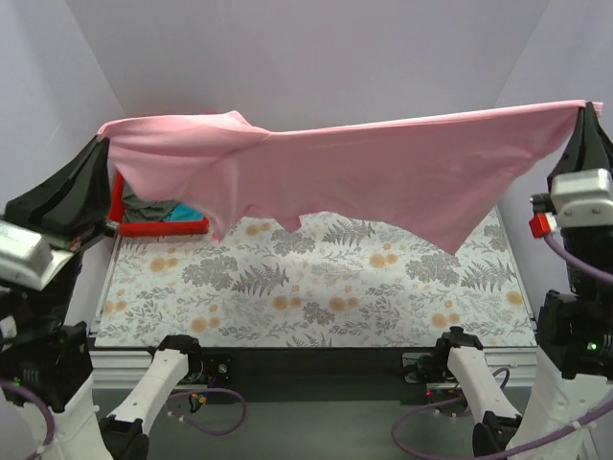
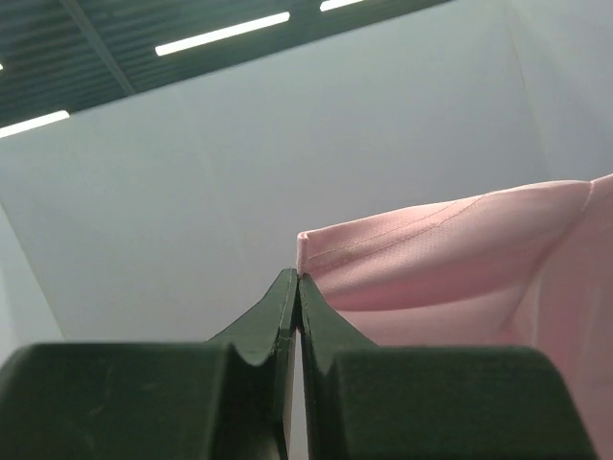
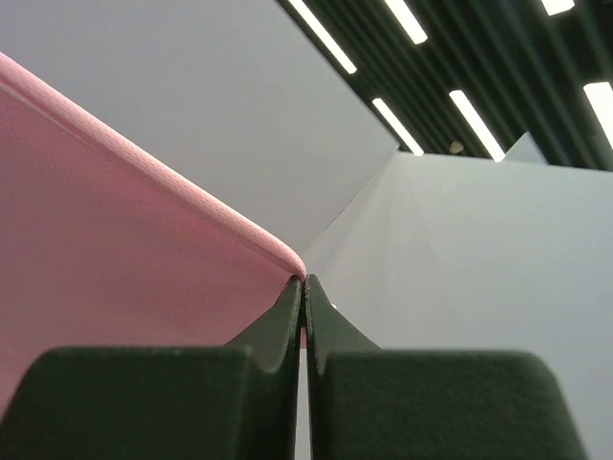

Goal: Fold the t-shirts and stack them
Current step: Flatten the tshirt out

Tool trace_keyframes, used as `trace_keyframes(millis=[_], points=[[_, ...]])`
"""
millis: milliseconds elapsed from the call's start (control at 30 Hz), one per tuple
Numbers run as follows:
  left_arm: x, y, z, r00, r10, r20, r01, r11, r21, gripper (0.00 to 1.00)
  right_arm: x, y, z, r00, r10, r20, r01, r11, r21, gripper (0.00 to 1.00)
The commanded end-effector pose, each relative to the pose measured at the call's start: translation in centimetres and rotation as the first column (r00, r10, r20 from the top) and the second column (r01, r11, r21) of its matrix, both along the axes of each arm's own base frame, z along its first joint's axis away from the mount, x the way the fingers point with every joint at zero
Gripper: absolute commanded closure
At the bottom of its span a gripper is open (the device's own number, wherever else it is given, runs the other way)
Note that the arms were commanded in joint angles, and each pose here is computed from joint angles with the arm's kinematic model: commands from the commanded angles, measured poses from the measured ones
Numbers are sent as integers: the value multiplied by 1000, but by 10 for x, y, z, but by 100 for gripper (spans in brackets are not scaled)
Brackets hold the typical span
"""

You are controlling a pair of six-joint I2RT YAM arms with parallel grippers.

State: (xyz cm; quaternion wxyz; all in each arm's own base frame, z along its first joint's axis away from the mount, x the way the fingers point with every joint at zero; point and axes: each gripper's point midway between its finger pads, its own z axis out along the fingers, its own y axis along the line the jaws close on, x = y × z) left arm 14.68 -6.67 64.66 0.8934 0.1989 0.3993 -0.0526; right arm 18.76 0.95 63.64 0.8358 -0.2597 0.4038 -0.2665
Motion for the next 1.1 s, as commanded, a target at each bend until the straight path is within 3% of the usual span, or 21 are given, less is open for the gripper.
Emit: trace_keyframes(millis=[0, 100, 233, 367, 500, 633, 767, 900, 967, 1000, 1067], points=[[4, 24, 3, 989, 139, -45, -140, 990, -12, 100, -44, -7, 33, 984, -68, 164, 71, 997, -11, 99], [-1, 41, 18, 976, 214, -45, -216, 974, -66, 100, -58, -2, 41, 980, -47, 195, 54, 998, -29, 99], [1, 33, 2, 980, 176, -89, -180, 983, -39, 100, -45, 1, 22, 987, -44, 156, 57, 996, -76, 99], [25, 12, -64, 961, 85, -263, -82, 996, 22, 100, -8, 3, -31, 999, -33, 31, 37, 993, -113, 99], [67, -4, -165, 871, 24, -491, -10, 1000, 30, 100, 25, 17, -108, 991, 35, -127, -57, 983, -172, 99], [95, -17, -236, 776, -26, -630, 49, 999, 19, 100, 66, 21, -194, 948, 66, -311, -127, 975, -180, 99], [144, -24, -298, 689, -18, -725, 62, 997, 34, 100, 100, 30, -290, 865, 114, -488, -226, 958, -177, 99], [188, -29, -350, 613, -2, -790, 68, 996, 51, 100, 141, 28, -344, 815, 123, -567, -251, 956, -154, 99], [209, -32, -368, 607, 5, -795, 75, 995, 64, 100, 156, 26, -362, 789, 117, -603, -252, 957, -144, 99], [225, -33, -391, 565, 13, -825, 77, 995, 68, 100, 170, 25, -378, 756, 120, -643, -261, 957, -129, 99], [246, -34, -401, 571, 32, -820, 73, 993, 90, 100, 186, 25, -388, 738, 124, -663, -267, 956, -119, 99]])
